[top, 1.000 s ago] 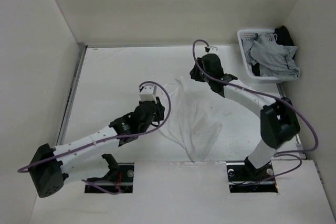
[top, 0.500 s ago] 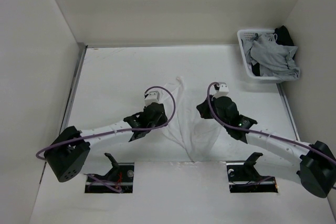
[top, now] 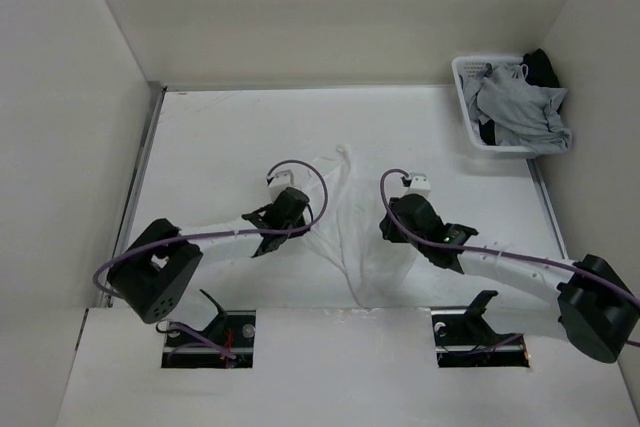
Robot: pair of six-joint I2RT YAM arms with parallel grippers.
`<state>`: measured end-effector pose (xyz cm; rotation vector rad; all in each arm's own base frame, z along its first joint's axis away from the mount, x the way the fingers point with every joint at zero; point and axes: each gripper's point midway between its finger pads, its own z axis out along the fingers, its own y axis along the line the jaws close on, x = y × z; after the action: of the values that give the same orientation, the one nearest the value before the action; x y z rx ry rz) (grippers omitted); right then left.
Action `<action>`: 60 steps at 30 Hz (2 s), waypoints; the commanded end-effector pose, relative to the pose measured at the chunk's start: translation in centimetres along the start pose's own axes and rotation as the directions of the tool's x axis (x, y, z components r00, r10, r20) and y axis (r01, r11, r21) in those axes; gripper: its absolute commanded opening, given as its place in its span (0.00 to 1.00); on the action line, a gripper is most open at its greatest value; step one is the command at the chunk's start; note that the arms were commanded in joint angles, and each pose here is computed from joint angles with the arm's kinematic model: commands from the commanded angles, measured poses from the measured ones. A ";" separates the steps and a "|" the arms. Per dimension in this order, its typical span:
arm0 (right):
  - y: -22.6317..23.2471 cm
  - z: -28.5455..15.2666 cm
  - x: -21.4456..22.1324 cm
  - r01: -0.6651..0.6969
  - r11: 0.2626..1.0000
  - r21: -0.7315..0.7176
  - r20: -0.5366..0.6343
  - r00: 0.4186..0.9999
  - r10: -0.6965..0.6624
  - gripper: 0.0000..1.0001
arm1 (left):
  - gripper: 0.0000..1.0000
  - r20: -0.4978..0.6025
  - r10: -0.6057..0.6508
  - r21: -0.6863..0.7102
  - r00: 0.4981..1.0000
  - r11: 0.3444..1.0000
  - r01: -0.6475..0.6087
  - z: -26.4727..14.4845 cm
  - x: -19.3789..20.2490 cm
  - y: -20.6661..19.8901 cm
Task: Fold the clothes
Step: Flatten the tank top out
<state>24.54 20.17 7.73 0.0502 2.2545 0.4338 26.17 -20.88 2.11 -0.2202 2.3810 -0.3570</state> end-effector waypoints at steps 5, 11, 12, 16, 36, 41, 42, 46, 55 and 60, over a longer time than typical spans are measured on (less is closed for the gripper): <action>2.3 1.3 0.5 0.011 0.999 -0.034 -0.051 0.999 -0.013 0.07 | 0.02 0.232 -0.211 0.014 0.949 0.977 0.214 4.2 -11.2 0.3; 7.5 1.2 -0.2 0.076 0.985 -0.154 -0.045 0.995 -0.084 0.11 | 0.09 0.307 -0.265 0.093 0.914 0.964 0.249 5.5 -19.4 -2.2; 8.6 1.2 -0.3 0.084 0.981 -0.173 -0.040 0.995 -0.092 0.17 | 0.13 0.312 -0.269 0.101 0.911 0.963 0.249 5.3 -19.8 -2.3; 12.3 2.2 -0.2 0.121 0.965 -0.231 -0.034 0.991 -0.133 0.31 | 0.26 0.324 -0.291 0.086 0.900 0.957 0.278 3.8 -19.0 0.1; 12.2 5.9 3.3 0.178 0.980 -0.084 -0.137 0.973 -0.188 0.06 | 0.28 0.080 -0.229 0.104 0.970 0.970 0.221 -1.6 -4.1 4.4; 9.6 2.5 0.5 0.115 0.993 -0.015 -0.035 0.993 -0.115 0.00 | 0.31 0.066 -0.206 0.132 0.976 0.972 0.196 -1.5 -4.1 3.1; 9.0 1.9 0.2 0.102 0.995 -0.011 -0.026 0.994 -0.103 0.00 | 0.32 0.063 -0.199 0.135 0.978 0.973 0.189 -1.5 -4.1 2.8; 4.8 -0.9 0.1 0.019 1.000 0.009 -0.013 1.000 -0.019 0.01 | 0.33 0.049 -0.181 0.148 0.982 0.974 0.172 -1.2 -4.1 1.8; -4.8 -5.1 2.6 -0.280 0.938 0.203 0.017 0.959 0.282 0.00 | 0.37 0.062 -0.184 0.141 0.981 0.975 0.174 -0.1 -5.3 0.8; -5.0 -5.3 3.0 -0.355 0.920 0.168 0.024 0.934 0.356 0.02 | 0.37 0.026 -0.176 0.111 0.984 0.979 0.172 2.5 -5.0 0.0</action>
<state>19.12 14.58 7.01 0.4612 2.2992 0.4029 29.70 -18.76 2.83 -0.3864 2.3385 -0.5362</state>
